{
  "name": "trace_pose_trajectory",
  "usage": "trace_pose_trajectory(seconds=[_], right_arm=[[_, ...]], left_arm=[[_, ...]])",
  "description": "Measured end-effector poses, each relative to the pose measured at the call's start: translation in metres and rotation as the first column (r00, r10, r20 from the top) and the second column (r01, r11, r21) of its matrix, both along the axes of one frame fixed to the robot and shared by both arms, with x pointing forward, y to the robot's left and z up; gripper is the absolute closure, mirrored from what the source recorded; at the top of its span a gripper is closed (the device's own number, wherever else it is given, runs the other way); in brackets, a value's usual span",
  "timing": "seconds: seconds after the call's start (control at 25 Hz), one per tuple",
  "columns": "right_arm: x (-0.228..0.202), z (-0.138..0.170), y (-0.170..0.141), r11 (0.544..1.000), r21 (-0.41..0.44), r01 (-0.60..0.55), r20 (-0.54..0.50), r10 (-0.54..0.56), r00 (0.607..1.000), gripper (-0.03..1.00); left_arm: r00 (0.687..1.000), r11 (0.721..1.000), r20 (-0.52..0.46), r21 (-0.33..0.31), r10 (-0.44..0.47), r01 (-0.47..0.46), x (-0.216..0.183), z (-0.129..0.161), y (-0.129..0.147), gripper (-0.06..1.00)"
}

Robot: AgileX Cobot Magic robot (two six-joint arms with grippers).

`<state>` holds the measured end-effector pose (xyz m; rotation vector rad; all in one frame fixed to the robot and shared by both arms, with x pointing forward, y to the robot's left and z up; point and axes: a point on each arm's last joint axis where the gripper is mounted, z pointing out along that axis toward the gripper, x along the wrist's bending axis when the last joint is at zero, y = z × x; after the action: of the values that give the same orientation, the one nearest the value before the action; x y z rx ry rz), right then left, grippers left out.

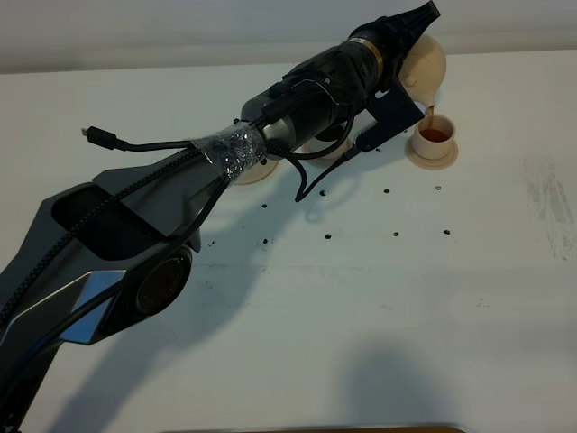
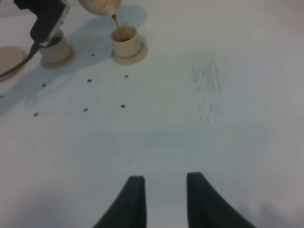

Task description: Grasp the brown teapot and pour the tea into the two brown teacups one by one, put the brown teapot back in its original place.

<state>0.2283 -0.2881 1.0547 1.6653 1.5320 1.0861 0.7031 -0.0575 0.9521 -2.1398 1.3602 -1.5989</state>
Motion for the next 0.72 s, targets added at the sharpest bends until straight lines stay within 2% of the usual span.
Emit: trace_pose_trajectory(seconds=[0.72], right_arm=[[0.0, 0.0, 0.0, 1.0, 0.001, 0.0, 0.0, 0.0, 1.0, 0.74]], left_arm=[[0.997, 0.996, 0.048, 0.07, -0.062, 0.059, -0.0032, 0.0009, -0.0056, 0.86]])
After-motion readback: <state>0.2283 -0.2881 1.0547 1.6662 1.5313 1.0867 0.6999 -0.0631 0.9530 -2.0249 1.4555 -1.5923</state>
